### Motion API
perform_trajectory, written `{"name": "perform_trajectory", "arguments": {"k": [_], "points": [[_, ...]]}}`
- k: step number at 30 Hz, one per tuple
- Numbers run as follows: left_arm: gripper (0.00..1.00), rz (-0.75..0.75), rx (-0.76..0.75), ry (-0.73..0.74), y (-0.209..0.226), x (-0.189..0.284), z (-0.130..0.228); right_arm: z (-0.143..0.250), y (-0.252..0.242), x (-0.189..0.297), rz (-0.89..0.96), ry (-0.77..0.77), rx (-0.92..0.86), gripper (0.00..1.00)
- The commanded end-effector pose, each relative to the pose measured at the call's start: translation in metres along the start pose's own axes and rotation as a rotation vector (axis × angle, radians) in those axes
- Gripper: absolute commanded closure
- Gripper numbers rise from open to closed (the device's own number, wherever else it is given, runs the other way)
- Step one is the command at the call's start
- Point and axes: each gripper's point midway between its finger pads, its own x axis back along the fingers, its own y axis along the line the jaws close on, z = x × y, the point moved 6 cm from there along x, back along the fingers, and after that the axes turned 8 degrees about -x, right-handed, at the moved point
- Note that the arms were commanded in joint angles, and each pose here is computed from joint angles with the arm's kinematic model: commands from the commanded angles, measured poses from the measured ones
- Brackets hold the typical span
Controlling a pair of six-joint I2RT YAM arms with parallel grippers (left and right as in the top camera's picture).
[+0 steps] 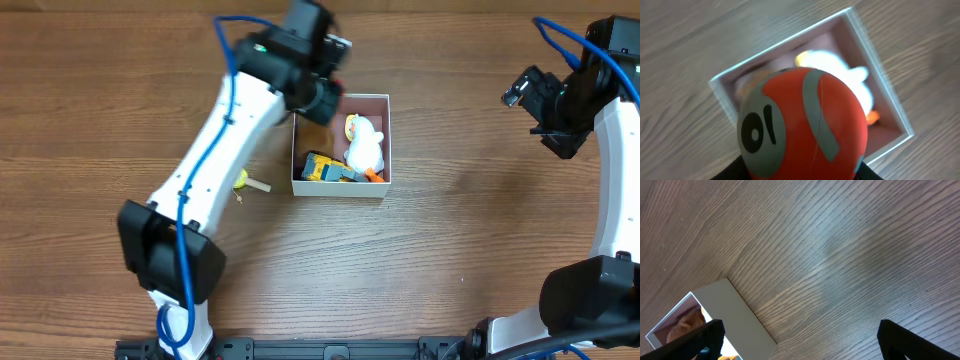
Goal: Pack container
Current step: 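Place the red ball into the box on the brown plush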
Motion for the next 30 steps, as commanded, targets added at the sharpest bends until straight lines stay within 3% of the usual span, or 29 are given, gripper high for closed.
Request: {"name": "perform_trajectory", "arguments": {"k": [1,6,8,10,11,12,14,17,26,30], "points": [[0.57,0.017,-0.057,0.020,-0.014,-0.037,-0.008,0.000,0.002,0.009,-0.009,-0.025,0.014,0.00],[0.59,0.037,-0.046,0.109,-0.014,-0.091,0.002,0.000,-0.001,0.010,0.014,-0.032,0.012,0.00],[0.54,0.043,-0.041,0.141,-0.013,-0.105,0.007,0.000,-0.001,0.010,0.014,-0.032,0.012,0.00],[0.44,0.043,-0.029,0.154,-0.013,-0.105,0.010,0.000,-0.001,0.010,0.014,-0.032,0.012,0.00],[0.30,0.042,-0.027,0.157,-0.013,-0.102,0.010,0.000,-0.001,0.010,0.014,-0.032,0.012,0.00],[0.23,0.039,-0.027,0.159,-0.013,-0.100,0.011,0.000,-0.001,0.010,0.013,-0.033,0.013,0.00],[0.18,0.034,-0.026,0.158,-0.013,-0.092,0.009,-0.001,-0.001,0.010,0.012,-0.034,0.013,0.00],[0.00,0.019,-0.019,0.133,-0.008,-0.067,0.002,-0.001,0.000,0.010,0.012,-0.035,0.013,0.00],[0.00,-0.063,-0.007,0.031,0.007,0.050,-0.007,-0.001,-0.001,0.010,0.013,-0.035,0.013,0.00],[0.00,-0.161,-0.042,0.164,0.033,0.080,0.028,-0.001,-0.001,0.010,0.012,-0.035,0.013,0.00]]}}
